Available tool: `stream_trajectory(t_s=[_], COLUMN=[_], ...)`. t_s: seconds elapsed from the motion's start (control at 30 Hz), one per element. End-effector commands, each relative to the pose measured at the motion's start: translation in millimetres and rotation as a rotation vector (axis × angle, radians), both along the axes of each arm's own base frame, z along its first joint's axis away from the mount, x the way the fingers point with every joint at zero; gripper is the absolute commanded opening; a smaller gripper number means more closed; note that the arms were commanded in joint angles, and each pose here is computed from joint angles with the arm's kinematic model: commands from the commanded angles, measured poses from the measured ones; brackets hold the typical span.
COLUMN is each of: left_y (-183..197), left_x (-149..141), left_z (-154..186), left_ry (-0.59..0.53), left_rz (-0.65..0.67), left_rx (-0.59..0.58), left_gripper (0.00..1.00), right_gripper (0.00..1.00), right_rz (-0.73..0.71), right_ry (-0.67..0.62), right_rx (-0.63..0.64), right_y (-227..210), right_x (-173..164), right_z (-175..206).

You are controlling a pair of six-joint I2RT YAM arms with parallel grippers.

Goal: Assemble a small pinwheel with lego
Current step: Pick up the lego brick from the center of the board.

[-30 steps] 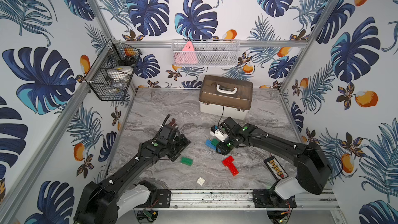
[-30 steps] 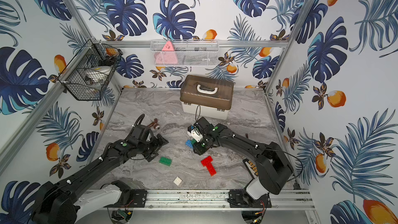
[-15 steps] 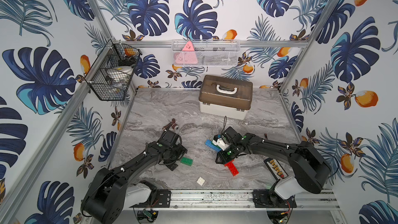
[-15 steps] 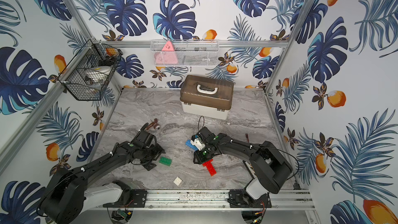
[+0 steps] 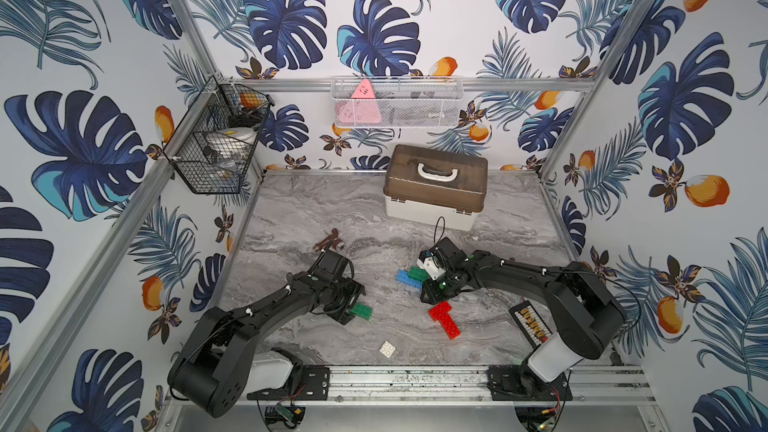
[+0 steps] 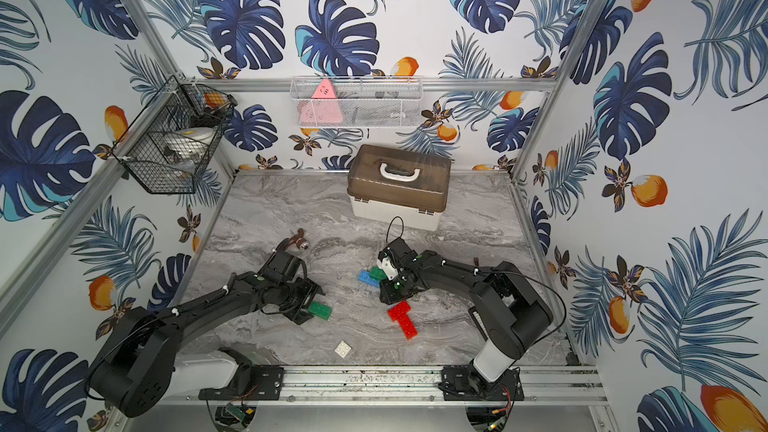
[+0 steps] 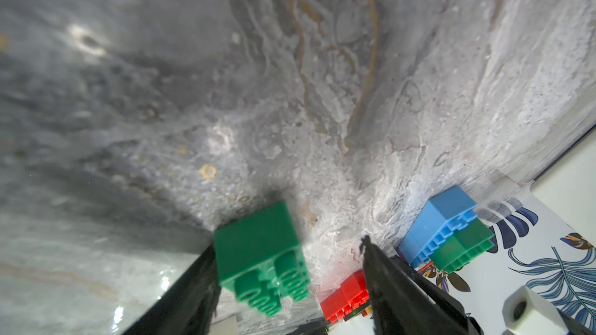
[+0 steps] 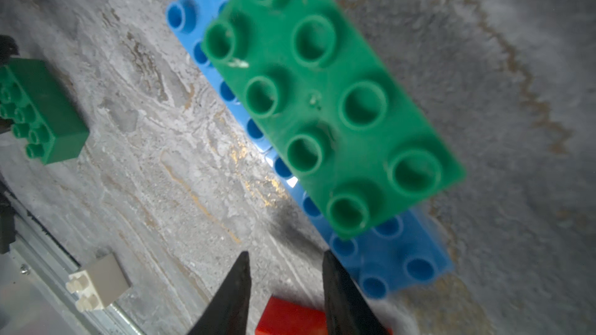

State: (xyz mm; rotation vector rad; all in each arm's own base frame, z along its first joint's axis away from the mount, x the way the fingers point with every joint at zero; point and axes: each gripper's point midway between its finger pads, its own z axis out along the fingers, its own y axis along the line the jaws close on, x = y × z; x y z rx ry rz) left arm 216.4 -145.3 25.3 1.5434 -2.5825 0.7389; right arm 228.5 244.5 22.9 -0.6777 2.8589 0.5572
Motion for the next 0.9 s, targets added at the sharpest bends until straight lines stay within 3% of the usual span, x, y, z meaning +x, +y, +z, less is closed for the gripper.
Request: stream_trajectory(t_s=[0.0,0.3,0.43,0.57,0.67,0.87], left_y=[10.4,11.6,15.1,13.6,11.9,-11.6], left_x=[-4.0,-14.2,-14.1,-9.5,-0.7,34.3], left_z=[-7.2,-17.6,-14.2,-11.8,-4.3,24.3], left_ry=[0.033,0.071,0.068,0.061,0.032,-0.06], left_rz=[0.027,-0.002,-0.019,-0.043,-0.068,-0.177], left_rx=[0.059,0.066,0.094,0.101,0.121,0.154], left_gripper=[0.69,0.54,0.41,0.38,0.31,0.27], right_gripper=[0.4,0.39,0.39,0.39,0.39,0.38], right_rz=[-0.009,-0.028,-0.027,-0.057,-0.093,-0.115], right_ry=[-0.06,-0.063,-0.048,-0.063,-0.07,-0.08], right_rx=[-0.03,-0.018,-0.005,-0.006,-0.009,0.012], right_y=[-3.8,-4.7,-2.8,-7.8,-15.1,-20.2], right_x=[17.0,38.0,36.4,44.0,51.0,60.1], right_z=[1.0,4.0,0.1,0.7,0.2,2.8])
